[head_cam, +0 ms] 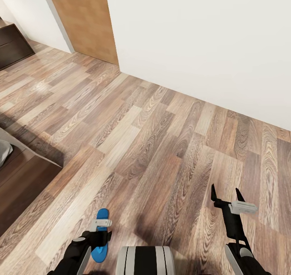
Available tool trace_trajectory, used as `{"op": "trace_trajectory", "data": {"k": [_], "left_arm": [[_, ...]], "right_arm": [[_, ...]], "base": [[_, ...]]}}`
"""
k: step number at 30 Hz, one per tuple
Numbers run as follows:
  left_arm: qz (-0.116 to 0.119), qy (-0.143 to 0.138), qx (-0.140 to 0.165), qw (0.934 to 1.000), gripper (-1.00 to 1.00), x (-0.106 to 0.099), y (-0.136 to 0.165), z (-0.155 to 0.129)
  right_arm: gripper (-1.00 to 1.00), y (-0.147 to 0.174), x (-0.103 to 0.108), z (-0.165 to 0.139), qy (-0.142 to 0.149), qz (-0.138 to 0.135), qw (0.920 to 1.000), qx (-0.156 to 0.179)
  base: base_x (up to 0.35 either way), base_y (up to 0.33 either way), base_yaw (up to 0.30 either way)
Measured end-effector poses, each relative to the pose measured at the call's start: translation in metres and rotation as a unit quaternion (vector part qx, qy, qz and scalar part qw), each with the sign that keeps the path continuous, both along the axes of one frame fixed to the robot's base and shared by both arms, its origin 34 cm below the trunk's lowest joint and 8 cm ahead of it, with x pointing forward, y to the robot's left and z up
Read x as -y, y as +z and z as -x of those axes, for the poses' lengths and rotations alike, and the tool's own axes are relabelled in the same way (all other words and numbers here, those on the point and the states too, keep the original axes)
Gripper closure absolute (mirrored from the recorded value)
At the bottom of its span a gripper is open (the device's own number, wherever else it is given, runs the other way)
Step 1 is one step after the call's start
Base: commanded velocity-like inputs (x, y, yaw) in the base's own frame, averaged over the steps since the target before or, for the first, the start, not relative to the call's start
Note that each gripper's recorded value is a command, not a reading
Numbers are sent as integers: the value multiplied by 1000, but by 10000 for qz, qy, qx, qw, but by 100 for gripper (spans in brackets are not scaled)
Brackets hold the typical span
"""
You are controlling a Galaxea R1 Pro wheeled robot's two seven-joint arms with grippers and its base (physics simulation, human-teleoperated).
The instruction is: In the bedroom, move the book from the bed onto either nightstand, and place the two sandals side by side next to the bed.
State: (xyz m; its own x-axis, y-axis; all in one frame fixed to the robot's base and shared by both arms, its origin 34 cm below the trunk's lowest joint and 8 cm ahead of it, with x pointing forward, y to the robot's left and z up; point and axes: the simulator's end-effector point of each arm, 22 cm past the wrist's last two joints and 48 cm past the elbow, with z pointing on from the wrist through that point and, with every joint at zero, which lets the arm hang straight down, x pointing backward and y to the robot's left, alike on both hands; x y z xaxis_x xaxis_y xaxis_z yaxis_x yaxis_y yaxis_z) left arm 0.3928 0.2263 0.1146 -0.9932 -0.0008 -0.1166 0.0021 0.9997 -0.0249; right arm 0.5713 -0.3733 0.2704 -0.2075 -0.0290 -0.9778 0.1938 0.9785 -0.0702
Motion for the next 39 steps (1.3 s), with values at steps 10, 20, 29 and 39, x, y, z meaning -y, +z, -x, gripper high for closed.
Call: {"op": "trace_trajectory", "data": {"k": [10, 20, 29, 39], "left_arm": [[-50, 51, 59, 10000, -100, -5, -6, 1], [-515, 261, 47, 9983, -100, -34, -7, 3], [-541, 272, 99, 9981, -100, -35, -7, 1], [-523, 274, -40, 9983, -100, -33, -17, 13]], "right_arm": [[-100, -10, 0, 5, 1, -4, 10000, -100], [-100, -13, -1, 6, -2, -7, 9999, -120], [-100, -13, -1, 6, 0, -8, 9999, -124], [-100, -27, -1, 13, 0, -8, 9997, -264]], "base": [[0, 0, 0], [0, 0, 0], [0, 0, 0], [0, 0, 0]]}}
